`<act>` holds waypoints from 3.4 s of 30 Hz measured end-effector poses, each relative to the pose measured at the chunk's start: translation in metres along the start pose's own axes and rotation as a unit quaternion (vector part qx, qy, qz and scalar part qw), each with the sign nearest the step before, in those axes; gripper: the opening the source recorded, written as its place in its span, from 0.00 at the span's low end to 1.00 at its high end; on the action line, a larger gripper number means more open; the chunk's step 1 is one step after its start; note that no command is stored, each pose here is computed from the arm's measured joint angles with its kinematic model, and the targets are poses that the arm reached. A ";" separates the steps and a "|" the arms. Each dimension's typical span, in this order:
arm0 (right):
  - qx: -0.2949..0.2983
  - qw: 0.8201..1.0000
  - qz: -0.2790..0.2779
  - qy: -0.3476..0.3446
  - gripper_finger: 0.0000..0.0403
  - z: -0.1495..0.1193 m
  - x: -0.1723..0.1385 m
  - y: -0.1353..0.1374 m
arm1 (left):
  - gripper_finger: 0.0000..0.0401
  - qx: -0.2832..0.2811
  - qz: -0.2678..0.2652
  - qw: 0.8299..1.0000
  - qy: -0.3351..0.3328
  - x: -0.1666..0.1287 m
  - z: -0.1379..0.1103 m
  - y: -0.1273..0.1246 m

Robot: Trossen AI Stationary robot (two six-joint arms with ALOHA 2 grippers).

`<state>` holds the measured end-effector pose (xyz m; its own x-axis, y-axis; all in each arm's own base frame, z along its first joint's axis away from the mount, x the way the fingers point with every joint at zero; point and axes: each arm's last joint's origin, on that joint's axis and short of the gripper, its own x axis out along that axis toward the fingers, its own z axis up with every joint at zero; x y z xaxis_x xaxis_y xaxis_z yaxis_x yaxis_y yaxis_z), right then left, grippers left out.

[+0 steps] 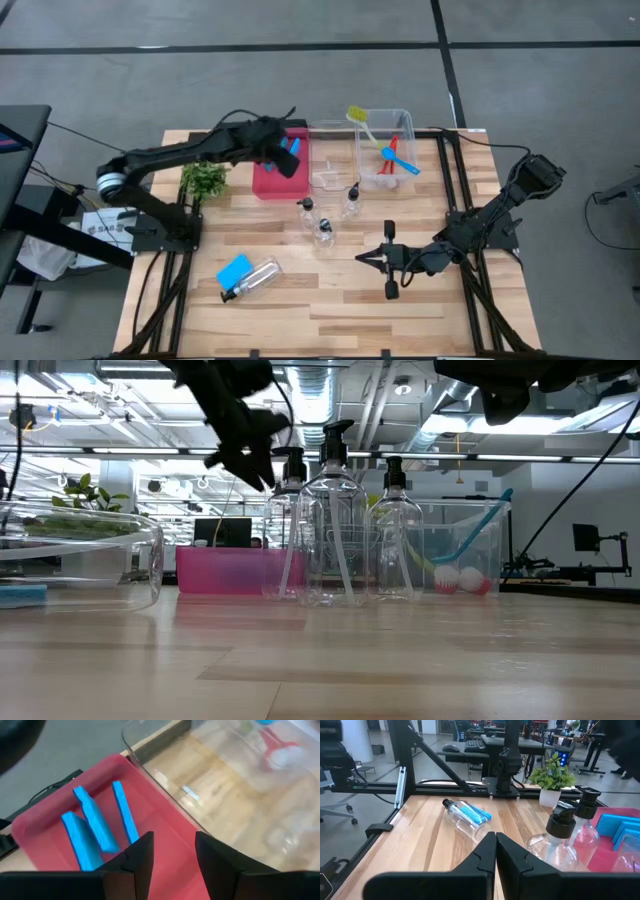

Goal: Pick & Place Kitchen Sink Supplies
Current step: Put the blue sponge into the red bin

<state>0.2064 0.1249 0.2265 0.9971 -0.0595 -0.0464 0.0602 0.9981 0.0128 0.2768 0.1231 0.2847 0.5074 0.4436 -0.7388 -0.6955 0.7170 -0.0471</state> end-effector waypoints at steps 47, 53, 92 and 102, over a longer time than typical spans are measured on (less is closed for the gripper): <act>0.013 1.000 0.000 0.003 0.01 -0.001 0.000 0.000 | 0.36 0.061 -0.195 0.955 0.216 -0.084 -0.272 -0.044; 0.019 1.000 0.000 0.003 0.01 -0.001 0.000 0.000 | 0.36 0.071 -0.136 0.958 0.241 -0.072 -0.285 -0.050; 0.026 1.000 0.000 0.003 0.01 -0.001 0.000 0.000 | 0.02 0.062 -0.100 0.993 -0.020 -0.050 -0.288 -0.080; 0.026 1.000 0.000 0.003 0.01 -0.001 0.000 0.000 | 0.02 0.051 -0.090 0.993 -0.065 -0.051 -0.285 -0.081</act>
<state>0.2064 0.1248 0.2258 0.9968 -0.0600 -0.0521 0.0633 0.9959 0.0641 0.1622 -0.1106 0.1347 0.6848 0.3647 -0.6309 -0.5363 0.8383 -0.0976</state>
